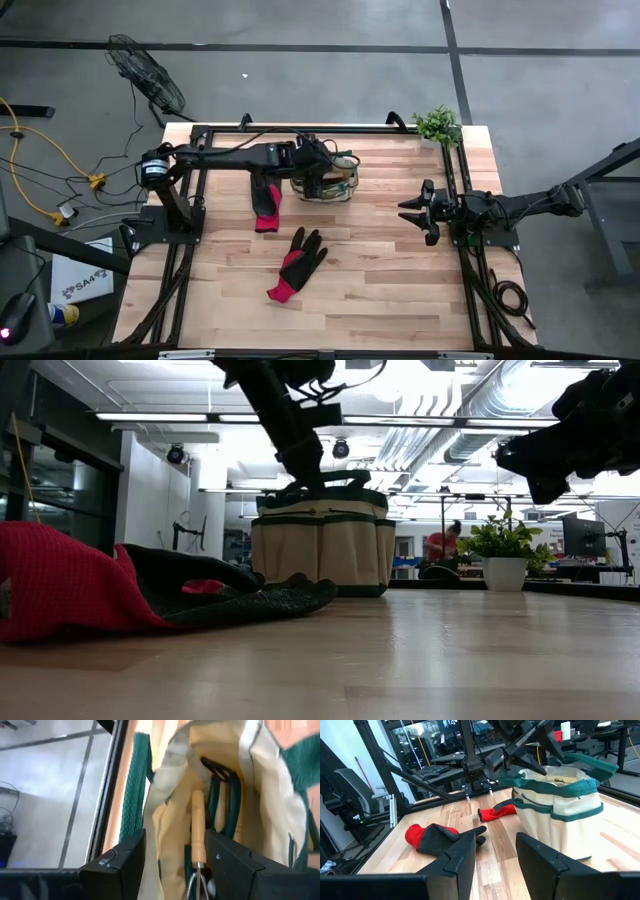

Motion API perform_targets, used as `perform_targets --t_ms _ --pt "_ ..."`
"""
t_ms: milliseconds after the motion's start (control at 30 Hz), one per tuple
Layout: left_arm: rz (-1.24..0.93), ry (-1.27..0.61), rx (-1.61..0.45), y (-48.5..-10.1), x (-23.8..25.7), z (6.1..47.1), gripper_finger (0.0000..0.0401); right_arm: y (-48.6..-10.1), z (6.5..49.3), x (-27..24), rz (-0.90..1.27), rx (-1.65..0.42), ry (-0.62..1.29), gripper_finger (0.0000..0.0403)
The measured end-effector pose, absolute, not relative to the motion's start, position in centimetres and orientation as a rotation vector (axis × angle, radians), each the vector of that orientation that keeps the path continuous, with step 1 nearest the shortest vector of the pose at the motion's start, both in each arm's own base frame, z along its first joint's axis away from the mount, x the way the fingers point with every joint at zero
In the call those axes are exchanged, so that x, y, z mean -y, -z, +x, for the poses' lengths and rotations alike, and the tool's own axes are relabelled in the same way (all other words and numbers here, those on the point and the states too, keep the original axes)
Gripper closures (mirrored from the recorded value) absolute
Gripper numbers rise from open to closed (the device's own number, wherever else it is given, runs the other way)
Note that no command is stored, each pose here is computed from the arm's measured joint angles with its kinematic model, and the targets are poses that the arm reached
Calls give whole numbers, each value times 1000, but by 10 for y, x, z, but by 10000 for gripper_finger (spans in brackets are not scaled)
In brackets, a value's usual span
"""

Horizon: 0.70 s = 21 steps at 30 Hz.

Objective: Pick & Place Garden tools in Gardening bag
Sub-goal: Put the top red glove into the gardening bag

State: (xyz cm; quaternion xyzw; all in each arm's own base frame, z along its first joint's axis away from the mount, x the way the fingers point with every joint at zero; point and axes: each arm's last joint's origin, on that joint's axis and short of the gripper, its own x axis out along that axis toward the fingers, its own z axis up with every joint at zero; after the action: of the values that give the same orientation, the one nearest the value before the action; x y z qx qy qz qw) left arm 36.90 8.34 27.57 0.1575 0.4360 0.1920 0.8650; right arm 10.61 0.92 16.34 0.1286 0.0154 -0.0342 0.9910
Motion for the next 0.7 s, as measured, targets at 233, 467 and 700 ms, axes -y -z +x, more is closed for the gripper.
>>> perform_targets --t_ms 233,467,700 --pt "332 -400 -895 -281 -80 367 207 -163 106 -9 258 -31 69 268" --pt "344 -412 -852 -295 -73 361 207 -163 106 -9 258 -31 69 268" --pt "350 -431 -887 -303 -57 351 207 -163 106 -9 258 -31 69 268"
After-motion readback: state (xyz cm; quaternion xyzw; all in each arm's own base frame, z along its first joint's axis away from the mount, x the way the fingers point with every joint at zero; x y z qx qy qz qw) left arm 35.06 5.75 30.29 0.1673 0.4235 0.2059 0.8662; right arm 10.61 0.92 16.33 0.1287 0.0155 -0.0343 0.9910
